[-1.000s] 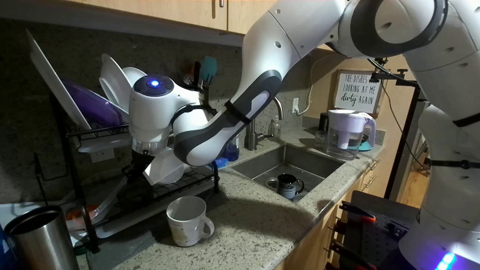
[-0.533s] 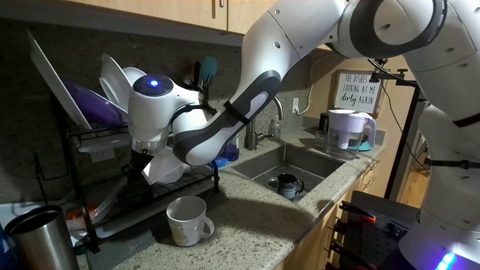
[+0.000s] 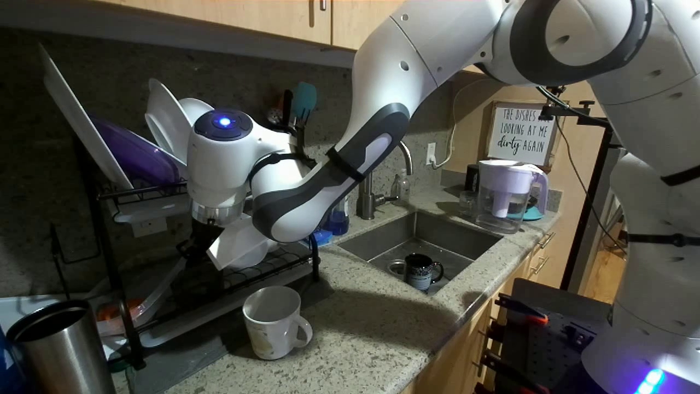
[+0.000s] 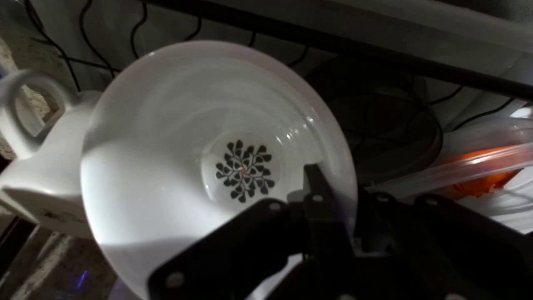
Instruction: Put the white bowl on the bottom shelf of the dish rack
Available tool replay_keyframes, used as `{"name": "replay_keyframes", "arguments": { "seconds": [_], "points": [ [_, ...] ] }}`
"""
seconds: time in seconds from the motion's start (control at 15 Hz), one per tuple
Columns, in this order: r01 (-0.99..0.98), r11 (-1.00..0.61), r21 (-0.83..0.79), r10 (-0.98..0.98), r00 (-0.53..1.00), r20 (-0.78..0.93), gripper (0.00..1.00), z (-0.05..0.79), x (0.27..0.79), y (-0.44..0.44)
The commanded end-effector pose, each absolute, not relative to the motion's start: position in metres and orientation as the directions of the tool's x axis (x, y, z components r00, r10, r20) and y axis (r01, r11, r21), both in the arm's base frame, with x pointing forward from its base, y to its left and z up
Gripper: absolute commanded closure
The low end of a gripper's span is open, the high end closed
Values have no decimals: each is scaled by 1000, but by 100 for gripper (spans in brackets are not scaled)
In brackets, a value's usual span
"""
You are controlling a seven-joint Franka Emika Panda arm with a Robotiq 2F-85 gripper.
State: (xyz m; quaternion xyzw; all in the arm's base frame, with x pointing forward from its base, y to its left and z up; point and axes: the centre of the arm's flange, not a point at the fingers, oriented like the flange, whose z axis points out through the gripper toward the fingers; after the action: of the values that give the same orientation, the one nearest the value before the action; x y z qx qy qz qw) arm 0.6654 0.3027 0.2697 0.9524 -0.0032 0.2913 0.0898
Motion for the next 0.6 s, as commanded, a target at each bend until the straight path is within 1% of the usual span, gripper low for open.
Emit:
{"name": "replay_keyframes", "arguments": {
  "seconds": [0.0, 0.33, 0.53],
  "points": [
    [-87, -981, 175, 24, 836, 547, 94, 253, 653, 289],
    [-94, -979, 181, 24, 829, 558, 94, 257, 624, 295],
    [-100, -975, 197, 35, 810, 585, 94, 242, 623, 290]
  ]
}}
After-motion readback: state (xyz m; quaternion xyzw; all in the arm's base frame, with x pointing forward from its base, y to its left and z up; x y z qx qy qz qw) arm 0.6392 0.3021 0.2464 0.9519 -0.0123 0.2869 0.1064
